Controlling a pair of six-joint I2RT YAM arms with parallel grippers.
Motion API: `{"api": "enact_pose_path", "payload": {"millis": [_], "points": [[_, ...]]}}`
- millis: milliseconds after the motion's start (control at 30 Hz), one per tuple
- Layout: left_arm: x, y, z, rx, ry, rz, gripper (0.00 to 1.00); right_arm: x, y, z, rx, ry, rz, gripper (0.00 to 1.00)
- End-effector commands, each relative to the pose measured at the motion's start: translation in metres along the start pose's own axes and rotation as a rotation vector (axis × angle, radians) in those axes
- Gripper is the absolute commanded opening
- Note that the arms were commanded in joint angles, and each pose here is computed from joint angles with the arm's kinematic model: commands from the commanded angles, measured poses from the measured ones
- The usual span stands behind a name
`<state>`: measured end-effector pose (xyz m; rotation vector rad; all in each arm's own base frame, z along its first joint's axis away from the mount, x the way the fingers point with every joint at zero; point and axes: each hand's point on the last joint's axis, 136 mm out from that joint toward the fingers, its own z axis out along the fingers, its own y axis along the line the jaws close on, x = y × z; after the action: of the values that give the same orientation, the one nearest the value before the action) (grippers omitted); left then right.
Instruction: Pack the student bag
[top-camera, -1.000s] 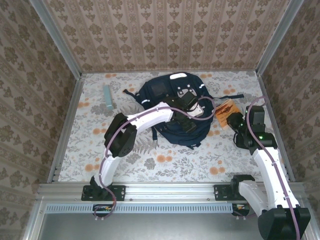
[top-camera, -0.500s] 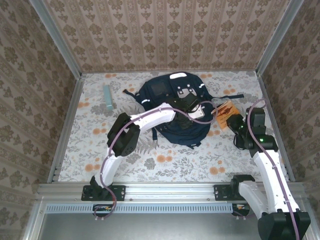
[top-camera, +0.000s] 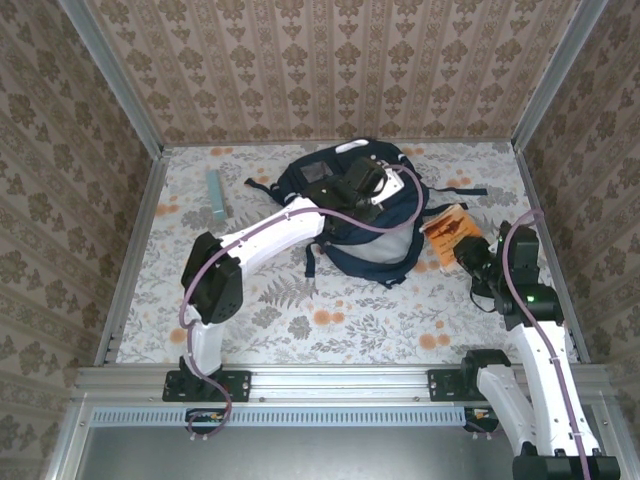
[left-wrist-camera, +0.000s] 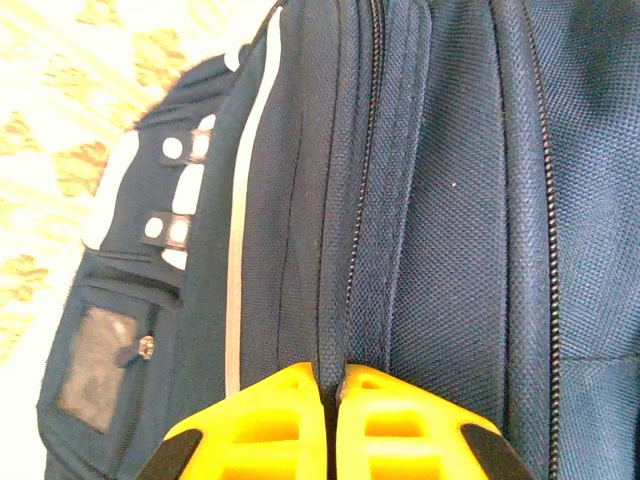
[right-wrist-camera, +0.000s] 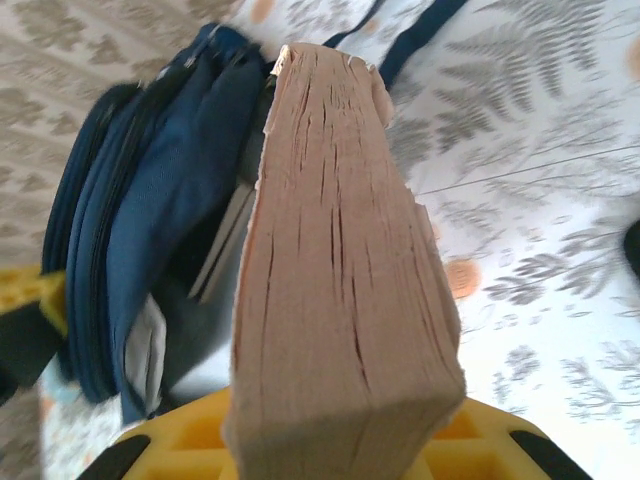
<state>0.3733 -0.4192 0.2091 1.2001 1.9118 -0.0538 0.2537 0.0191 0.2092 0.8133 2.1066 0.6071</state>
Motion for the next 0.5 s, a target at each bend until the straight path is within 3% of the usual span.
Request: {"api": "enact_pose_path", "payload": {"millis": [0, 167, 467], "points": [[-0.057, 0.054, -0.034, -0.190, -0.207, -0.116, 0.00, 0.006, 0.040, -0.001, -0.231, 0.048, 0.001, 0.25], [-0.073, 0.063, -0.053, -0.203, -0.282, -0.165, 0.00, 0.016, 0.059, 0.017, -0.368, 0.114, 0.113, 0.26], [-0.086, 0.061, -0.091, -0.150, -0.369, -0.211, 0.00, 0.021, 0.092, 0.071, -0.443, 0.127, 0.182, 0.25]]}}
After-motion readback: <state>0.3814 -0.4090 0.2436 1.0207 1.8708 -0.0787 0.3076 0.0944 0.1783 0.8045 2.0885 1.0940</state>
